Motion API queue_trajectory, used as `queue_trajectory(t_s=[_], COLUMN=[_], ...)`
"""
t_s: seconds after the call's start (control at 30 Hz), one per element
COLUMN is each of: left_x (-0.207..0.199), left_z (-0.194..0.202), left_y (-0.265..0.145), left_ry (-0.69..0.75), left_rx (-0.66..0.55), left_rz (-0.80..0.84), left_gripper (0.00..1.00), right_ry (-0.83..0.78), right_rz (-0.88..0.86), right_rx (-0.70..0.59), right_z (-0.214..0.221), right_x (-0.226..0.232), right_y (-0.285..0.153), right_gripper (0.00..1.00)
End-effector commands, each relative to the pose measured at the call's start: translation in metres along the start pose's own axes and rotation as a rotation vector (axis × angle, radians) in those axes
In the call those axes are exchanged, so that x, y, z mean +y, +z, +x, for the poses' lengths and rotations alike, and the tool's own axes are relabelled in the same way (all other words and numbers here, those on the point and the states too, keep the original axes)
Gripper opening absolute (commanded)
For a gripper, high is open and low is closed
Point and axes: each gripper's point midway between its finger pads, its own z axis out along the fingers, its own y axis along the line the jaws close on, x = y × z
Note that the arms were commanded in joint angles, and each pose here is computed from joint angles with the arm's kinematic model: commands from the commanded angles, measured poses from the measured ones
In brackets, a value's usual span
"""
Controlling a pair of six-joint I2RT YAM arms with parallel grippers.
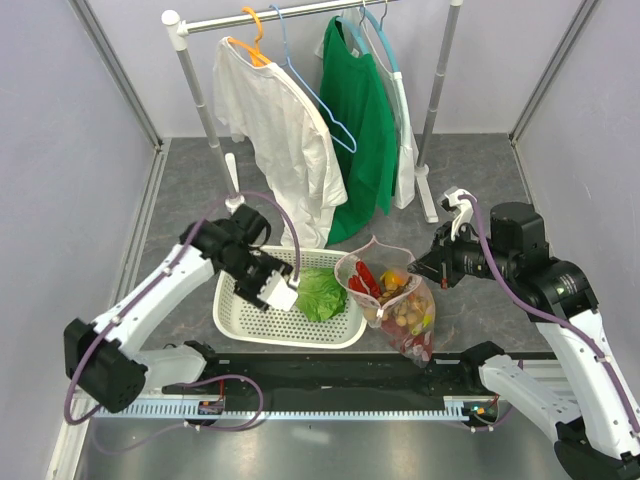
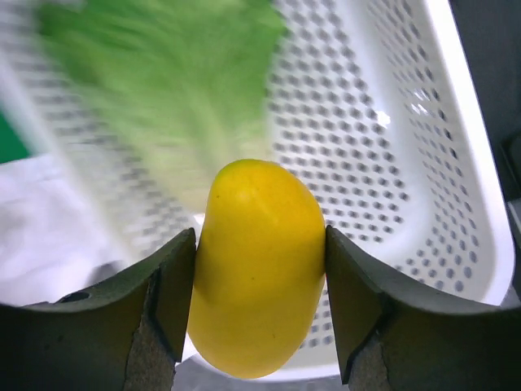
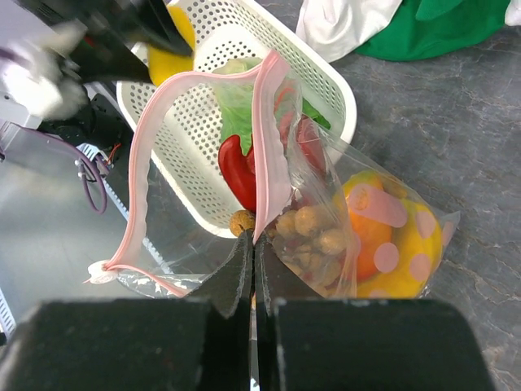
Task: Place the food in the zip-top bag and seal the zipper
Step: Pick up the fake fruit from the bin, then place the fake fruit in the zipper food storage bag.
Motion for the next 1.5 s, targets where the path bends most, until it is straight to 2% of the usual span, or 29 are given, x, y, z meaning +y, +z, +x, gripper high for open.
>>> queue_trajectory(t_s=[0.0, 0.03, 0.07, 0.13, 0.17, 0.2, 0.27, 0.3, 0.37, 0.4, 0.53, 0.77, 0.87, 0.9, 0.97, 1.0, 1.03, 1.1, 1.27, 1.37, 1.47], left_x=[0.040, 0.046, 0.056, 0.079, 0.084, 0.099, 0.109, 0.116, 0.122, 0.122, 0.123, 0.146, 0.150, 0.151, 0.145, 0.141, 0.137, 0.119, 0.086, 0.072, 0.075], left_z=[-0.094, -0.108, -0.129, -0.159, -0.170, -0.192, -0.212, -0.231, -0.250, -0.270, -0.299, -0.301, -0.291, -0.288, -0.282, -0.280, -0.279, -0.274, -0.264, -0.255, -0.248], left_y=[-0.082, -0.093, -0.105, -0.137, -0.142, -0.162, -0.172, -0.181, -0.185, -0.181, -0.152, -0.105, -0.083, -0.080, -0.080, -0.084, -0.088, -0.098, -0.102, -0.085, -0.069], left_ry=[-0.096, -0.106, -0.168, -0.181, -0.286, -0.227, -0.292, -0.228, -0.234, -0.182, -0.127, -0.144, -0.148, -0.155, -0.155, -0.142, -0.123, -0.099, -0.024, 0.015, 0.035], left_rx=[-0.323, -0.376, -0.485, -0.603, -0.665, -0.739, -0.815, -0.859, -0.899, -0.924, -0.921, -0.909, -0.861, -0.847, -0.810, -0.805, -0.799, -0.789, -0.739, -0.676, -0.621], left_rz=[-0.213, -0.233, -0.243, -0.307, -0.276, -0.317, -0.298, -0.325, -0.330, -0.318, -0.263, -0.242, -0.245, -0.248, -0.250, -0.259, -0.269, -0.277, -0.228, -0.170, -0.155], left_gripper=[0.32, 0.31, 0.30, 0.29, 0.29, 0.27, 0.26, 0.25, 0.26, 0.26, 0.25, 0.26, 0.49, 0.65, 0.77, 0.88, 0.94, 1.00, 0.99, 0.94, 0.86], right_ry=[-0.032, -0.033, -0.035, -0.044, -0.044, -0.053, -0.056, -0.064, -0.060, -0.058, -0.062, -0.079, -0.079, -0.079, -0.083, -0.082, -0.086, -0.089, -0.089, -0.096, -0.102], right_rz=[0.007, 0.004, -0.006, -0.019, -0.022, -0.026, -0.024, -0.022, -0.025, -0.026, -0.037, -0.047, -0.050, -0.051, -0.039, -0.035, -0.036, -0.036, -0.041, -0.041, -0.041], right_rx=[-0.019, -0.020, -0.017, -0.018, -0.016, -0.023, -0.024, -0.031, -0.030, -0.030, -0.035, -0.061, -0.076, -0.077, -0.079, -0.076, -0.078, -0.081, -0.074, -0.075, -0.079], right_z=[-0.002, -0.002, -0.001, -0.002, -0.002, -0.005, -0.006, -0.009, -0.008, -0.008, -0.008, -0.012, -0.013, -0.012, -0.011, -0.009, -0.009, -0.008, -0.006, -0.008, -0.011], right_x=[-0.001, -0.001, 0.001, 0.003, 0.003, 0.005, 0.005, 0.006, 0.006, 0.006, 0.009, 0.016, 0.020, 0.020, 0.019, 0.019, 0.020, 0.020, 0.019, 0.018, 0.019], right_y=[-0.003, -0.002, -0.002, -0.001, -0.002, -0.003, -0.004, -0.005, -0.005, -0.005, -0.006, -0.015, -0.020, -0.020, -0.023, -0.024, -0.025, -0.026, -0.024, -0.022, -0.022], right_gripper=[0.00, 0.00, 0.00, 0.00, 0.00, 0.00, 0.00, 0.00, 0.00, 0.00, 0.00, 0.00, 0.00, 0.00, 0.00, 0.00, 0.00, 0.00, 0.00, 0.00, 0.00])
